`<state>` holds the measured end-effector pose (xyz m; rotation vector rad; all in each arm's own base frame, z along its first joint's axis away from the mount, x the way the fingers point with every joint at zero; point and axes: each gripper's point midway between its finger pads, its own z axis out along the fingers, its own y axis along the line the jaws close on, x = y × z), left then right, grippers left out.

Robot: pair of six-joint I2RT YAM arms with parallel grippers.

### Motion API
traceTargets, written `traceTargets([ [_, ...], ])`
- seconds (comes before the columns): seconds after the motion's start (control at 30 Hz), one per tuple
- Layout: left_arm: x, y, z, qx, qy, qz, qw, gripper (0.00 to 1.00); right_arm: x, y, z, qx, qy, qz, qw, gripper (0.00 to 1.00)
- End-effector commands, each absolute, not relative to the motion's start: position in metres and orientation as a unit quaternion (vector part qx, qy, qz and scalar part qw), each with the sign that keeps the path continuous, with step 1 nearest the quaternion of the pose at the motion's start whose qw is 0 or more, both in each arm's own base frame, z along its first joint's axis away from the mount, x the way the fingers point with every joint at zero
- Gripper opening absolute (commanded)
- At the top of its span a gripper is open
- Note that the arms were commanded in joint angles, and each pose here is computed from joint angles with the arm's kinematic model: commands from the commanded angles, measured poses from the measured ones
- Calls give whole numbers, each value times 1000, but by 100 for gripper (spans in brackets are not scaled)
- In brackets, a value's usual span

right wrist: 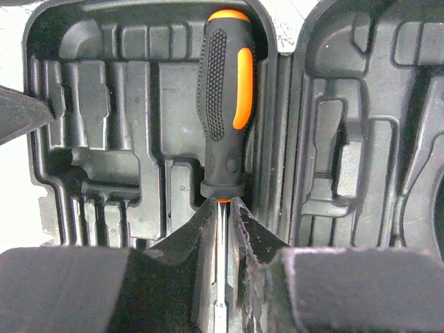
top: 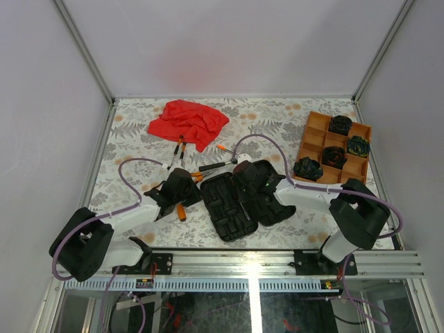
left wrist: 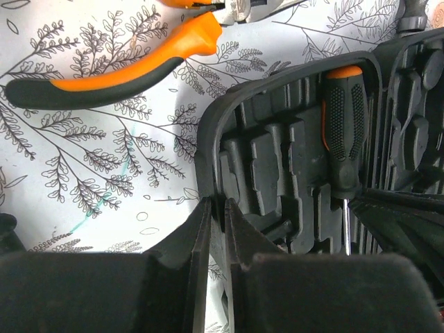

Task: Sort the tools into containers
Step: Adjust the screwdriver in the storage box.

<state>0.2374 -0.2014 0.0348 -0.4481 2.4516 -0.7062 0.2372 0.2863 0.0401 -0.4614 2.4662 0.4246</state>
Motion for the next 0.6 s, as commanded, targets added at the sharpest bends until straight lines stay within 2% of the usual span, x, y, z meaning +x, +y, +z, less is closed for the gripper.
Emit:
traceTargets([
  [0.0, 236, -201, 32, -147, 918, -253, 269, 0, 265, 299, 57, -166, 912, 152, 343, 19],
  [0.33, 238, -199, 32, -138, 921, -243, 272, 0, 264, 302, 69, -173, 903, 168, 356, 20],
  [0.57, 240, -195, 31, -141, 923, -230, 276, 0, 259, 292, 88, -171, 893, 180, 376, 33],
])
